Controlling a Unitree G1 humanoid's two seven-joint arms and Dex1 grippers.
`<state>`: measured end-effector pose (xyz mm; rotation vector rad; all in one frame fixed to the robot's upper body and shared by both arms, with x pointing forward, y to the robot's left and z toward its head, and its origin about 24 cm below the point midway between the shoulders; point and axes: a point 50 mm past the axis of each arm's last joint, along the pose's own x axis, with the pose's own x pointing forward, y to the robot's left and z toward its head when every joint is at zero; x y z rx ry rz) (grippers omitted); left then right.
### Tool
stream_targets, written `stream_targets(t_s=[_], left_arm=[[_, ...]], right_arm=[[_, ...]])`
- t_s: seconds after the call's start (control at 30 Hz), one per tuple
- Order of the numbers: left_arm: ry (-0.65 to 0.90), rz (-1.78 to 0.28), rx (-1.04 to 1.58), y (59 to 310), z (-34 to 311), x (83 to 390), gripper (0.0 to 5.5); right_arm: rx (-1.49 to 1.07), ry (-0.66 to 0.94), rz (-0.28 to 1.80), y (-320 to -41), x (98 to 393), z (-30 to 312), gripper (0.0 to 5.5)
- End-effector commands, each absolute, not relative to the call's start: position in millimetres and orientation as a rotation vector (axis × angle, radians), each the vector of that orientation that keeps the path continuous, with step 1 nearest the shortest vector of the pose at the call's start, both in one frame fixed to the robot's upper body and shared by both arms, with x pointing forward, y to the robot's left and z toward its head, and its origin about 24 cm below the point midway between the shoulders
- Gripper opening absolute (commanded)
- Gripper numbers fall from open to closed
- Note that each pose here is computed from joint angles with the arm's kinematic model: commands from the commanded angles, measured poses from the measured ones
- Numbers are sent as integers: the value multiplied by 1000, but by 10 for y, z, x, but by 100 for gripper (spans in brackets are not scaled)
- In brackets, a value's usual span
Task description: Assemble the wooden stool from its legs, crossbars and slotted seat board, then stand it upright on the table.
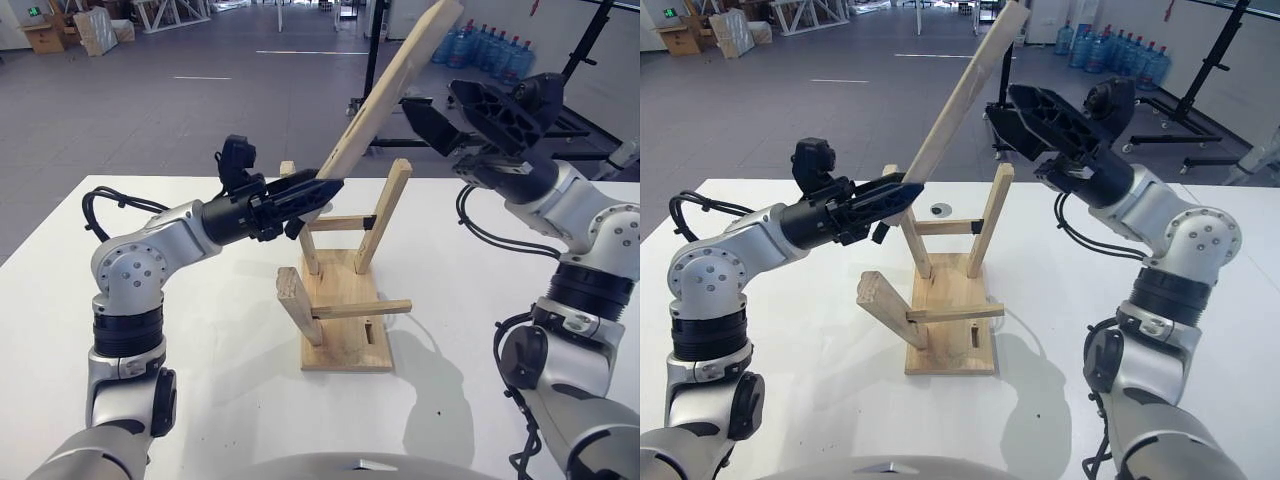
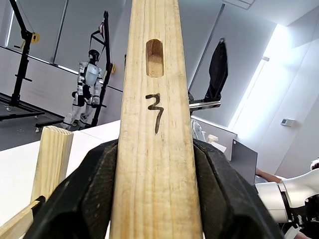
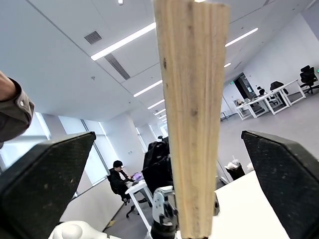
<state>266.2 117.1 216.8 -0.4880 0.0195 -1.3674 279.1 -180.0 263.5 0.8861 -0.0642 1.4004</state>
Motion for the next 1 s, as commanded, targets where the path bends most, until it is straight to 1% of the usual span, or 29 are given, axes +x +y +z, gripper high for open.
stream_targets(t_s=[0.03, 0.2, 0.3, 0.43, 0.67, 0.77, 0.8, 0.93, 1.0], left_arm=[[34, -1385, -505, 1115, 2133, 2643, 205], [43, -1415, -509, 983, 2125, 2614, 205], [52, -1431, -509, 932, 2110, 2590, 205], [53, -1423, -509, 934, 2103, 2593, 205], [53, -1394, -502, 974, 2081, 2621, 205], [55, -1393, -501, 975, 2078, 2622, 205], [55, -1393, -501, 972, 2077, 2622, 205], [56, -1395, -498, 963, 2074, 2627, 205], [56, -1393, -496, 963, 2070, 2624, 205]], right_arm=[[917, -72, 1386, -1706, 2799, 2645, 540], [949, -57, 1344, -1484, 2874, 2582, 540], [959, -56, 1340, -1415, 2877, 2569, 540], [975, -59, 1331, -1408, 2877, 2564, 540], [988, -61, 1303, -1478, 2845, 2526, 540], [992, -70, 1302, -1496, 2846, 2550, 491], [992, -69, 1303, -1495, 2846, 2553, 466], [997, -62, 1298, -1478, 2852, 2537, 407], [999, -61, 1297, -1476, 2851, 2532, 364]])
